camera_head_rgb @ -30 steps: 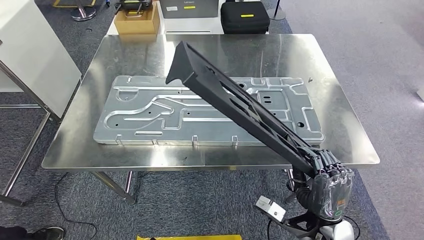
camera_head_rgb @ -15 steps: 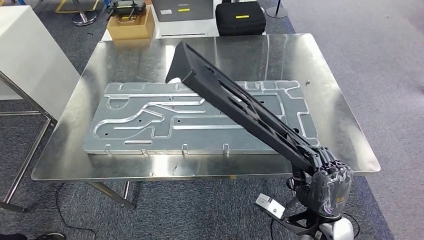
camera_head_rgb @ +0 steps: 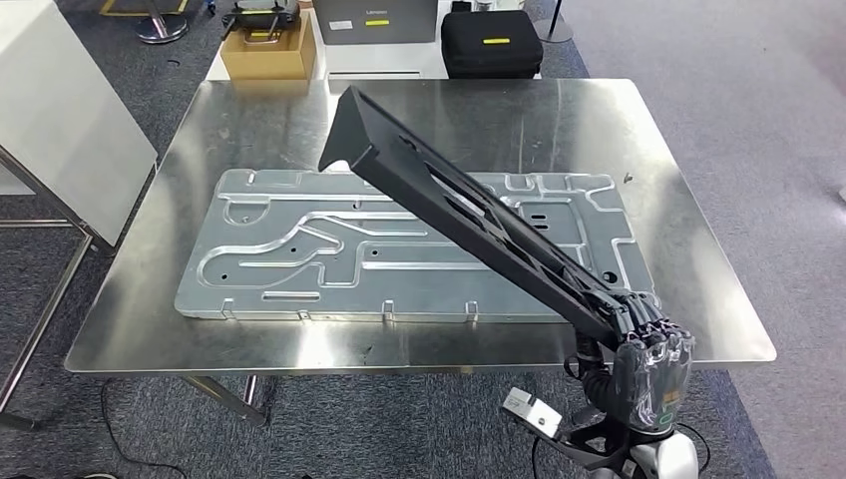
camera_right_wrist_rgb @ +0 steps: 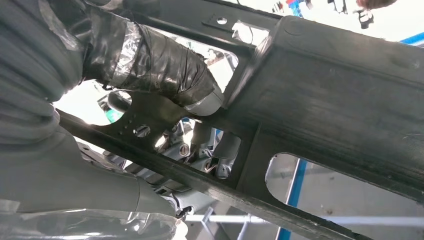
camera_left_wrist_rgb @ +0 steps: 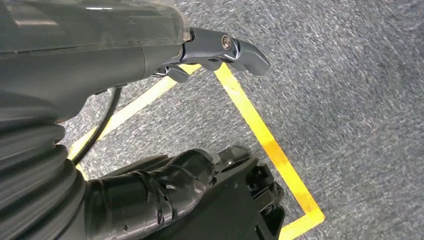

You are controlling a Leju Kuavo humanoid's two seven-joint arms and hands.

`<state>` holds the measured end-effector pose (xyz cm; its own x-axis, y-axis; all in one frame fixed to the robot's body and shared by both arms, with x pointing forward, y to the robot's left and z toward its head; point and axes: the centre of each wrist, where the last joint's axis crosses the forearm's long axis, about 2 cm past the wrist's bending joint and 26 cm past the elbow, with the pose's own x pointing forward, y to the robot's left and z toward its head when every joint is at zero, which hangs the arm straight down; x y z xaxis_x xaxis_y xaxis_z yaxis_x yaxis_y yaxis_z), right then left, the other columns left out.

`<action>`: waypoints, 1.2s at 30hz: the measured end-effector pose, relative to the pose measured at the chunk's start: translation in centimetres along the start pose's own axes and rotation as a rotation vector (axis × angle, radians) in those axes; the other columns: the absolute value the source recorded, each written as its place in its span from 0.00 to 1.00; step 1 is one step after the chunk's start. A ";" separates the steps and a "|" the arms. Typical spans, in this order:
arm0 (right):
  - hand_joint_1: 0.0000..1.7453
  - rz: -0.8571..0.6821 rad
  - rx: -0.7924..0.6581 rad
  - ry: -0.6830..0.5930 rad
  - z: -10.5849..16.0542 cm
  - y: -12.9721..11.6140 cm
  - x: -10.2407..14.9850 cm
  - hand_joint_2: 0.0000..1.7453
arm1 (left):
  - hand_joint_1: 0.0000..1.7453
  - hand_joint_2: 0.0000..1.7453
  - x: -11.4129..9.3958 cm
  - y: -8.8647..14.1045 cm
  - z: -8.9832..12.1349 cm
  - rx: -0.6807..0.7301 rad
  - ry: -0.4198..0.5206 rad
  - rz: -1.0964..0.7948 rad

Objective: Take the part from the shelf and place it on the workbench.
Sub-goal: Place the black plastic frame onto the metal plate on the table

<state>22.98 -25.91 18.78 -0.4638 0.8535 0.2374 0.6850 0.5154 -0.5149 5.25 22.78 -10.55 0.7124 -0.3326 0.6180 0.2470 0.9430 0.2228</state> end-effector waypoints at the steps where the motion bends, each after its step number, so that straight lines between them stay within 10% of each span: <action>1: 0.93 -0.002 0.005 0.002 0.0 0.1 0.1 1.00 | 0.00 1.00 0.0 0.0 0.0 -0.001 -0.001 -0.001; 4: 0.94 0.000 0.017 -0.003 -0.3 0.6 0.2 1.00 | 0.00 1.00 0.0 0.0 0.0 0.002 0.003 -0.007; 8: 0.94 0.045 0.036 -0.031 -1.1 1.5 0.5 1.00 | 0.00 0.00 0.1 0.0 -0.1 -0.002 0.006 -0.016; 36: 0.94 0.559 0.303 -0.134 -12.4 9.4 -4.2 1.00 | 0.00 0.00 2.6 0.1 -1.5 -0.091 -0.012 -0.155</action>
<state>38.31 -23.67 23.12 -0.1631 0.9598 -0.2284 0.6639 -0.0645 -0.7450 8.11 22.03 -10.01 0.6535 -0.4740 0.5901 0.4123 0.8768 0.2477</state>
